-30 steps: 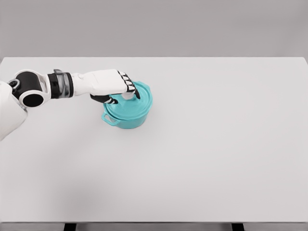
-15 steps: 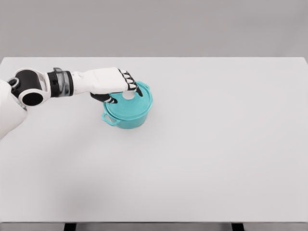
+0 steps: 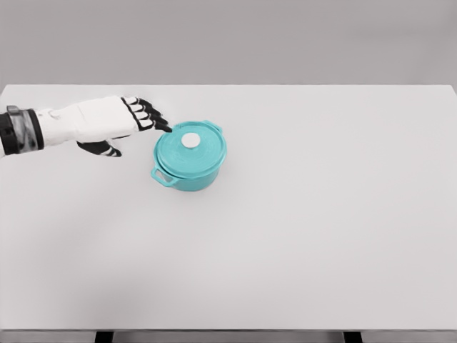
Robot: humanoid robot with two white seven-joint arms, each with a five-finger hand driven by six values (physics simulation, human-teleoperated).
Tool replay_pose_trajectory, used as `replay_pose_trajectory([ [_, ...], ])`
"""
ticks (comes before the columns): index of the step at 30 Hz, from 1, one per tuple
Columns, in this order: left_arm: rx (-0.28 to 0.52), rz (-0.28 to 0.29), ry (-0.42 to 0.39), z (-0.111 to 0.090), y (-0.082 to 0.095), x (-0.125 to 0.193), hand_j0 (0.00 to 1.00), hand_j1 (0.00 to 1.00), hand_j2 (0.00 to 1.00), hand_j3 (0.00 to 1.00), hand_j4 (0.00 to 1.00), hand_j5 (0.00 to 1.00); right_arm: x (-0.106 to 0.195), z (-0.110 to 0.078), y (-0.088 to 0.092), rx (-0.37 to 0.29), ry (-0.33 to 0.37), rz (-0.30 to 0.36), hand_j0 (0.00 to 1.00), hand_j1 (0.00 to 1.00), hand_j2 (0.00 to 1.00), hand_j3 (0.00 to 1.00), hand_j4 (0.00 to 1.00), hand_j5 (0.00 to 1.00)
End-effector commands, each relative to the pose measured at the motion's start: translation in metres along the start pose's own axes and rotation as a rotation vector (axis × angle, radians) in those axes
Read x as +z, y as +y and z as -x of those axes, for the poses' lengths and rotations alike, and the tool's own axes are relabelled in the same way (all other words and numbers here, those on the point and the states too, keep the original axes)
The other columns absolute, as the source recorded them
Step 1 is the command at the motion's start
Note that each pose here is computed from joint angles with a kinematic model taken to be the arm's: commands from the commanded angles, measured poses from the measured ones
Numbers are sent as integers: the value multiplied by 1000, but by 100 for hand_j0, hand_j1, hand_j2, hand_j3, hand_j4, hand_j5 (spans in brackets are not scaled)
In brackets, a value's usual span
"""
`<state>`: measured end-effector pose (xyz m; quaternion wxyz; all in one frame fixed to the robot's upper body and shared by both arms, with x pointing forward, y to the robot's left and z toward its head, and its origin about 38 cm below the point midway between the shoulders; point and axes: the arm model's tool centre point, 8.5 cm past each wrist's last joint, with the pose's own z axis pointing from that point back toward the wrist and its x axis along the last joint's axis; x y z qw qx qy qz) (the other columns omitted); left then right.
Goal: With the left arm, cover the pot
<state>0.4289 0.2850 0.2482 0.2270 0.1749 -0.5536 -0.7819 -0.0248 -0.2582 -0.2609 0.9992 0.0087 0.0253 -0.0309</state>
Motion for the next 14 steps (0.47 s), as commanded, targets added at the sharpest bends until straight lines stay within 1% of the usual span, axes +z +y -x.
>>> replay_pose_trajectory([
  [1,-36,-93,97,21,42,54,100,100,100,100,100,100,0,0,0,0,0,0,100,100,100,100,100,100],
  [3,14,-98,140,27,27,73,100,100,100,100,100,100,0,0,0,0,0,0,100,100,100,100,100,100],
  [4,35,-80,138,25,14,72,100,100,100,100,100,100,0,0,0,0,0,0,100,100,100,100,100,100],
  [6,63,-66,132,22,2,70,100,100,100,100,100,100,0,0,0,0,-1,0,100,100,100,100,100,100],
  [9,78,-59,126,20,-6,68,100,100,100,100,100,100,0,0,0,0,-1,0,100,100,100,100,100,100],
  [14,87,-52,123,18,-11,66,100,100,100,100,100,100,0,-1,0,0,-1,0,100,100,100,100,100,100],
])
